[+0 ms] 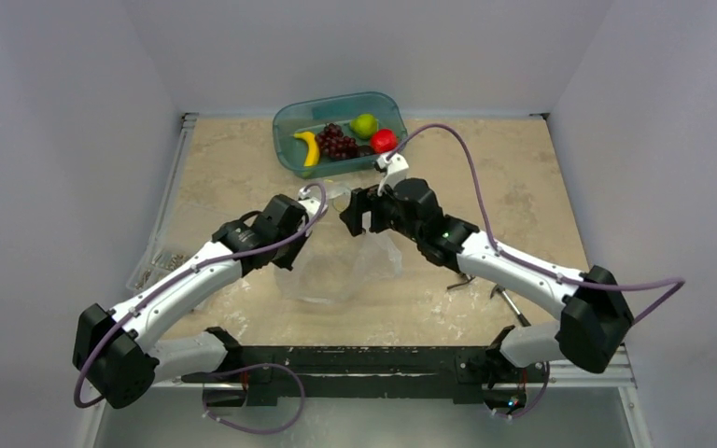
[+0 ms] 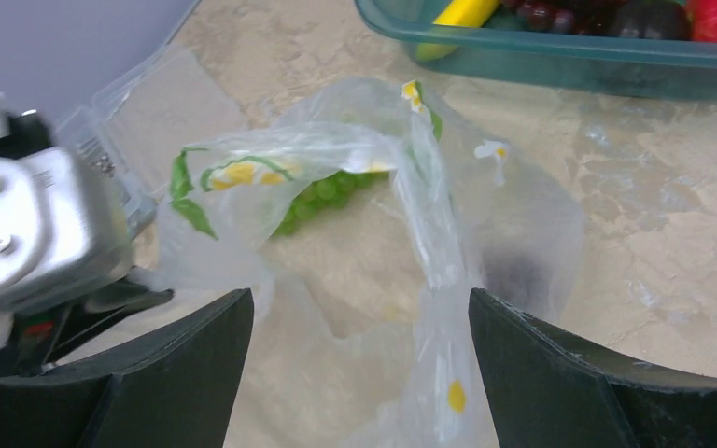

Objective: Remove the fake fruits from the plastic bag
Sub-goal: Adjust the plastic bag at the center of the board.

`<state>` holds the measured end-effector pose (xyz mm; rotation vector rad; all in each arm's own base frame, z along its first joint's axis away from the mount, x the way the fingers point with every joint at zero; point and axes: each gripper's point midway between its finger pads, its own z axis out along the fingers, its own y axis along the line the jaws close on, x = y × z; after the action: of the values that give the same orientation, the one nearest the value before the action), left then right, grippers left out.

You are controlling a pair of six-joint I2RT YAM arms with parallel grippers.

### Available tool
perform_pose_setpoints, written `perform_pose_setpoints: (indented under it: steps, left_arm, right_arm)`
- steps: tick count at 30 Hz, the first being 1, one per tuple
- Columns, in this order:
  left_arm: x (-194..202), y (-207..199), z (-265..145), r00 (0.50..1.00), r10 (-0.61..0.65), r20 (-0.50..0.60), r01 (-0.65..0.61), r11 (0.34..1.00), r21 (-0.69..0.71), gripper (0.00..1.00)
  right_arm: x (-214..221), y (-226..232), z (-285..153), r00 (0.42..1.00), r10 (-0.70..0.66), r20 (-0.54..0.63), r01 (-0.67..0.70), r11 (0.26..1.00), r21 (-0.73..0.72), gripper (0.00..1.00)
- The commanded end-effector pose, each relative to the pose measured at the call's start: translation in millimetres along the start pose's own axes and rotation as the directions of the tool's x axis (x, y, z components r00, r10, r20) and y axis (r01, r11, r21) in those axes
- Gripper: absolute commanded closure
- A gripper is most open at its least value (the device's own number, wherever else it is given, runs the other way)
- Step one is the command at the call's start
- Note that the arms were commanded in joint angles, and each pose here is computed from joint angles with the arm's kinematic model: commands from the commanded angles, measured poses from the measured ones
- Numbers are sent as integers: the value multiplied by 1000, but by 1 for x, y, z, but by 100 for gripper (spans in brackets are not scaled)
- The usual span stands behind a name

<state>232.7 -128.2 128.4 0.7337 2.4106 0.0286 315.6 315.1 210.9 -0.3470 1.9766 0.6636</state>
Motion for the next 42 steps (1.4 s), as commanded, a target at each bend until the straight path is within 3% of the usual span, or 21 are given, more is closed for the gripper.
perform_pose_setpoints:
  steps: [1,4,7,10,14,18,20,23,27,35,39,42]
  left_arm:
    - [-11,-35,-7,999,32,10,-33,979,200,100]
    - [-8,-53,-19,1000,2,-3,-1,953,303,100]
    - [10,-69,-36,994,-86,-68,105,919,379,100]
    - [31,-71,-41,958,-260,-121,286,898,335,100]
    - [32,-101,-53,873,-452,-182,483,752,449,100]
    - [31,-138,-51,805,-513,-298,581,581,570,100]
    - [28,-156,-49,805,-513,-298,571,531,626,100]
    - [43,-175,-41,818,-463,-342,567,544,619,100]
    - [56,-169,-28,802,-482,-352,594,589,548,100]
    - [78,-180,-17,781,-453,-430,624,578,526,100]
    - [99,-198,-12,797,-353,-491,590,631,503,100]
    - [92,-197,-9,815,-346,-464,562,666,491,100]
  right_arm:
    - [-22,11,-27,987,27,160,-12,995,-94,17]
    - [-24,2,-37,978,70,196,-59,996,-64,18]
    - [-27,-19,-43,972,121,199,-137,988,68,18]
    - [-27,-24,-47,967,147,207,-168,982,89,18]
    - [-24,-9,-49,970,119,214,-118,993,-15,19]
    - [-14,6,-54,977,93,193,-72,991,-117,20]
    - [-11,1,-58,980,78,185,-62,994,-90,20]
    - [-13,-13,-66,979,67,192,-65,998,-14,19]
    - [-23,-27,-77,967,75,246,-92,994,59,19]
    - [-21,-31,-78,959,106,265,-127,990,63,19]
    - [-16,-38,-73,957,111,270,-140,986,90,18]
    - [-13,-36,-67,962,100,253,-125,988,86,18]
